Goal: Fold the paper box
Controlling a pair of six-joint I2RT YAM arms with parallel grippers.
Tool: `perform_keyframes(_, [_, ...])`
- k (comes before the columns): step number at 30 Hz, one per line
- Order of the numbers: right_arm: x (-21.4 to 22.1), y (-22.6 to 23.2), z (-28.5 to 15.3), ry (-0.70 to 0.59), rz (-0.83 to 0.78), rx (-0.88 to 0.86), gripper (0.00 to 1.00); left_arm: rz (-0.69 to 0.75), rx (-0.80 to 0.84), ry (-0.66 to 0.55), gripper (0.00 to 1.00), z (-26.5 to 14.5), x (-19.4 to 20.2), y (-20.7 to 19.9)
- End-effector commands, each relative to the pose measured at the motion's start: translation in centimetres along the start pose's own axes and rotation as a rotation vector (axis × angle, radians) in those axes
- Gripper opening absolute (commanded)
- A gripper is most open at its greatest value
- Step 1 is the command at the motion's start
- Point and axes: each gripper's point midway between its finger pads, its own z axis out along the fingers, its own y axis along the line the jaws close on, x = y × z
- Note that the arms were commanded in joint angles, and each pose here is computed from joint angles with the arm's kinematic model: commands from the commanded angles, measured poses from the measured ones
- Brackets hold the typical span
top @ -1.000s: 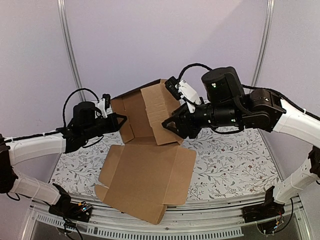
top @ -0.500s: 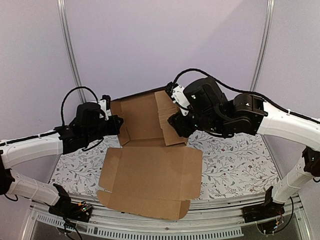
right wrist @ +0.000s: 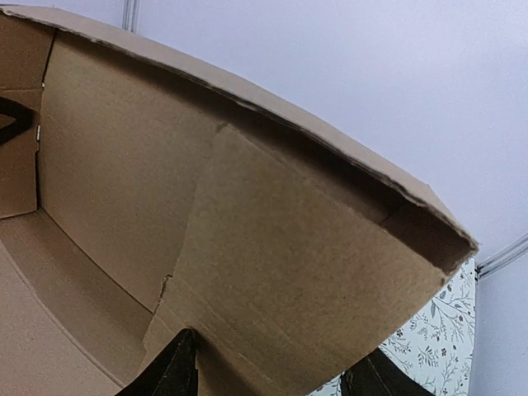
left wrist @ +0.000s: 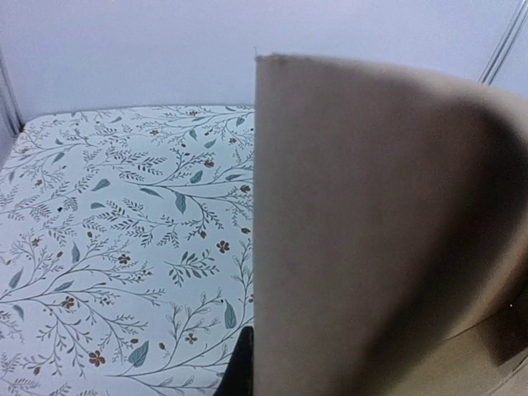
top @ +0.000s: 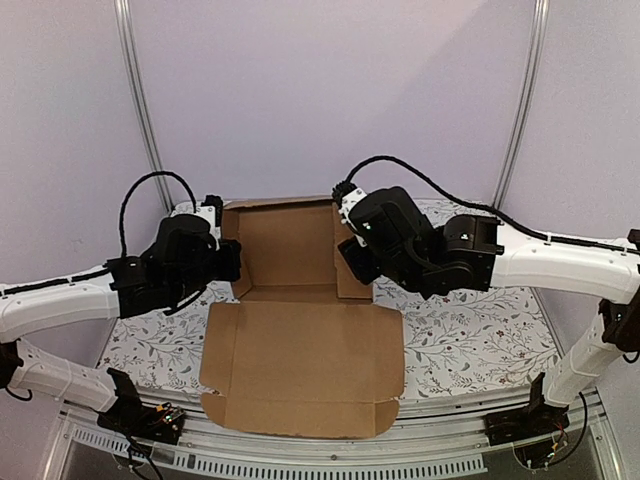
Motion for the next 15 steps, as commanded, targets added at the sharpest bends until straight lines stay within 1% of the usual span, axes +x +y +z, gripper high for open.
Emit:
perform_keyframes(1, [2.1, -0.5, 2.1, -0.007, 0.033, 0.075, 0.54, 0.033, 0.032, -0.067, 0.00, -1.6, -0.9, -1.4])
perform_keyframes(4, [3.7, -0.7, 3.0, -0.009, 0.081, 0.057, 0.47, 0.039, 0.058, -0.118, 0.00, -1.9, -0.7, -1.8])
perform_keyframes(15, [6.6, -1.3, 4.2, -0.095, 0.207, 0.047, 0.33, 0.075, 0.081, -0.185, 0.00, -1.4, 1.3, -2.7])
